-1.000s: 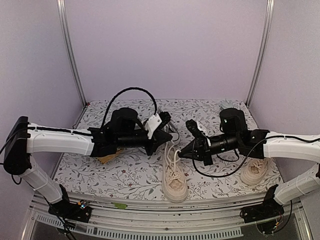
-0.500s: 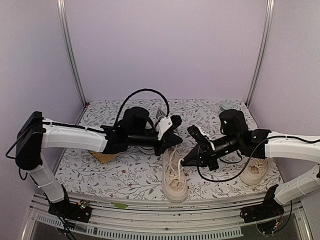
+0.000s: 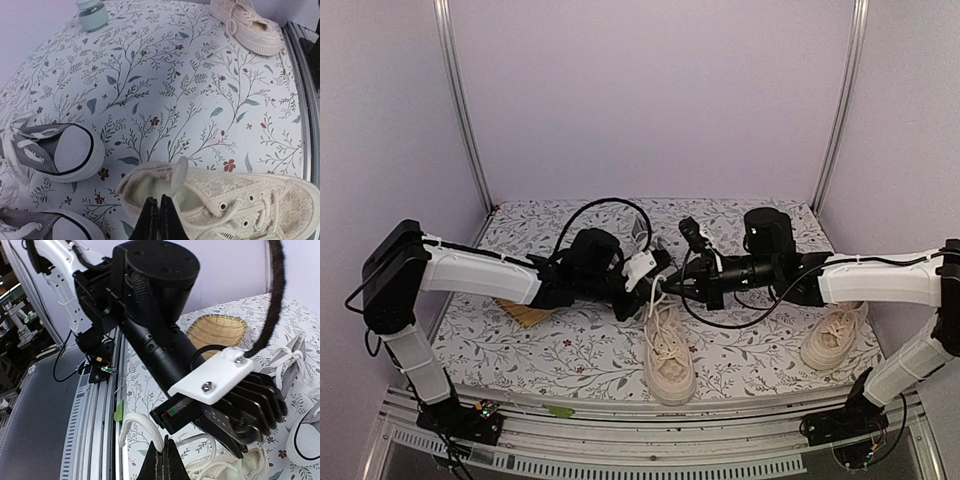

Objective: Tie the shoes
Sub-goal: Cross the shoelace.

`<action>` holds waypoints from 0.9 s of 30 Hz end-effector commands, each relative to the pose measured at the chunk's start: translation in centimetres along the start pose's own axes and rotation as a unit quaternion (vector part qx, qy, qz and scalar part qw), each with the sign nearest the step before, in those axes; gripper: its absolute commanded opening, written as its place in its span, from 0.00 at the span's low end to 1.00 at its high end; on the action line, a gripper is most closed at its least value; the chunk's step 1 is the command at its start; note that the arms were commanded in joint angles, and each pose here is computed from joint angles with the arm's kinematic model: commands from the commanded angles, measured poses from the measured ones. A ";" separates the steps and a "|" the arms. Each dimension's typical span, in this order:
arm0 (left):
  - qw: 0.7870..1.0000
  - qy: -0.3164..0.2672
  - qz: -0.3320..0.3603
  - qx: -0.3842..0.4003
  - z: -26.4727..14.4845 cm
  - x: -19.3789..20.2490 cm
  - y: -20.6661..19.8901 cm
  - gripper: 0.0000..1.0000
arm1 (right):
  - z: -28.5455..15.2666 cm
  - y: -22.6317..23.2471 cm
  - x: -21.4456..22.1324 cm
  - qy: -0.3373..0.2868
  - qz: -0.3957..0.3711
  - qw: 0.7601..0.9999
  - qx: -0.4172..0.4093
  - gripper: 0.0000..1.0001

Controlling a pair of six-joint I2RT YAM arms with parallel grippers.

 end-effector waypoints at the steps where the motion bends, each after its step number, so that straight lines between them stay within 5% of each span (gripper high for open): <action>1: 0.999 0.012 -0.042 -0.027 -1.7 2.0 2.1 0.00 | 0.8 -2.8 -2.2 -0.049 0.016 0.996 0.071 0.01; 17: 0.994 0.005 -0.106 0.007 -1.9 6.1 2.2 0.00 | 3.0 -8.5 0.2 -0.029 0.080 0.976 0.199 0.01; 22: 0.990 -0.004 -0.133 0.054 -2.1 6.5 1.2 0.39 | 3.0 -9.7 0.5 -0.027 0.098 0.971 0.216 0.01; 27: 0.982 -0.037 -0.167 0.077 -2.5 5.7 0.8 0.59 | 3.3 -10.4 0.5 -0.025 0.103 0.970 0.218 0.01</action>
Point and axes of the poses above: each gripper's point midway between its finger pads, its own z axis out along the fingers, its own y axis along the line the jaws close on, x = y × z, the point moved 5 cm from there along -z, back along the fingers, and after that the axes turned 3 degrees about -z, right-handed, at the moved point
